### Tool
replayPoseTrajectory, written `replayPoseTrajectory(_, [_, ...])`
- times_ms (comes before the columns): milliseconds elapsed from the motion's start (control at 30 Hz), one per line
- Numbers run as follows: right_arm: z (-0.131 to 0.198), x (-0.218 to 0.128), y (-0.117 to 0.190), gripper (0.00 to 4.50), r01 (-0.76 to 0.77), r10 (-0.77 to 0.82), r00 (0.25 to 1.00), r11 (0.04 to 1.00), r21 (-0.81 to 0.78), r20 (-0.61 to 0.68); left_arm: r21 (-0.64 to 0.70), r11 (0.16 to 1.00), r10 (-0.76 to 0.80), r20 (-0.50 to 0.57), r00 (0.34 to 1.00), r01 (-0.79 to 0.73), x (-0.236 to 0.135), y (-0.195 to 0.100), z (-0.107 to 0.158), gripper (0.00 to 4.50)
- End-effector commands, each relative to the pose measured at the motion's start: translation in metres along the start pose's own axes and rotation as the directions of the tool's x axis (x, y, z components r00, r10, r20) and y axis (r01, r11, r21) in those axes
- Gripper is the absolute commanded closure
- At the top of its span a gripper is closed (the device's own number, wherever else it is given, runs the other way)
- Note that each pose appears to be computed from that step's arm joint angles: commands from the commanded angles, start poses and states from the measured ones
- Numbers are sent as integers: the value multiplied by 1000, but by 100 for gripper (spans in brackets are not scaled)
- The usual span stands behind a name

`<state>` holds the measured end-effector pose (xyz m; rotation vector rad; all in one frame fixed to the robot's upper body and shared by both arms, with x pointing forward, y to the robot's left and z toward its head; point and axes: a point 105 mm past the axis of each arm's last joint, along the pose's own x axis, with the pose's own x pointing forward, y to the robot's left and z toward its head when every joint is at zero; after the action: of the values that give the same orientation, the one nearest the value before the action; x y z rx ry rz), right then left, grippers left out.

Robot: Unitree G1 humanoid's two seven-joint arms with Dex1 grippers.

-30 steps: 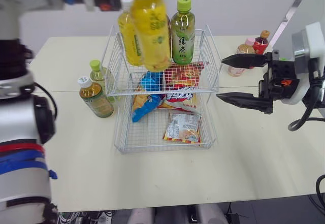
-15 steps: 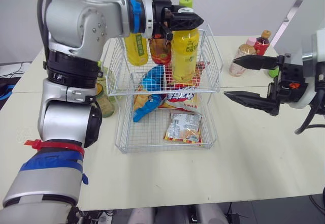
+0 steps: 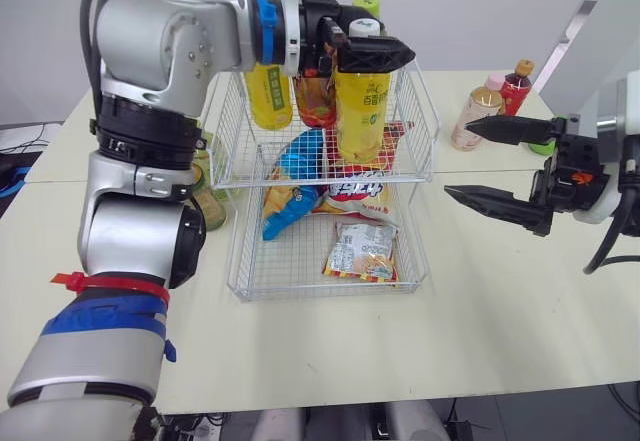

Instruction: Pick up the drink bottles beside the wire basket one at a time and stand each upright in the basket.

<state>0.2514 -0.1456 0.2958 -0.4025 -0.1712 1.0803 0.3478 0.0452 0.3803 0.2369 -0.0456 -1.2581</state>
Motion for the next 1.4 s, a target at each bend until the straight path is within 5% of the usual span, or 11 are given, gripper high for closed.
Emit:
replayPoseTrajectory(33, [14,-3,0,0,14,-12,1000,998,-69,24,91,995,34,56,998,-39,-23,-2,29,2])
replayPoseTrajectory(500, [30,2,-11,0,-8,20,994,994,-108,106,116,948,284,107,953,-296,-124,3,29,2])
replayPoseTrajectory(667, [33,4,-11,0,-38,52,992,992,-121,116,107,851,502,126,856,-514,-189,7,28,2])
replayPoseTrajectory(933, [39,29,11,0,-245,264,956,959,-143,131,104,698,712,4,702,-709,-263,0,-12,2])
replayPoseTrajectory(1133, [38,48,22,0,-330,350,927,932,-148,135,33,597,800,-97,592,-802,-309,-11,-71,2])
replayPoseTrajectory(1400, [26,64,26,0,-268,281,956,954,-134,86,-43,565,809,-167,563,-824,-299,-37,-143,2])
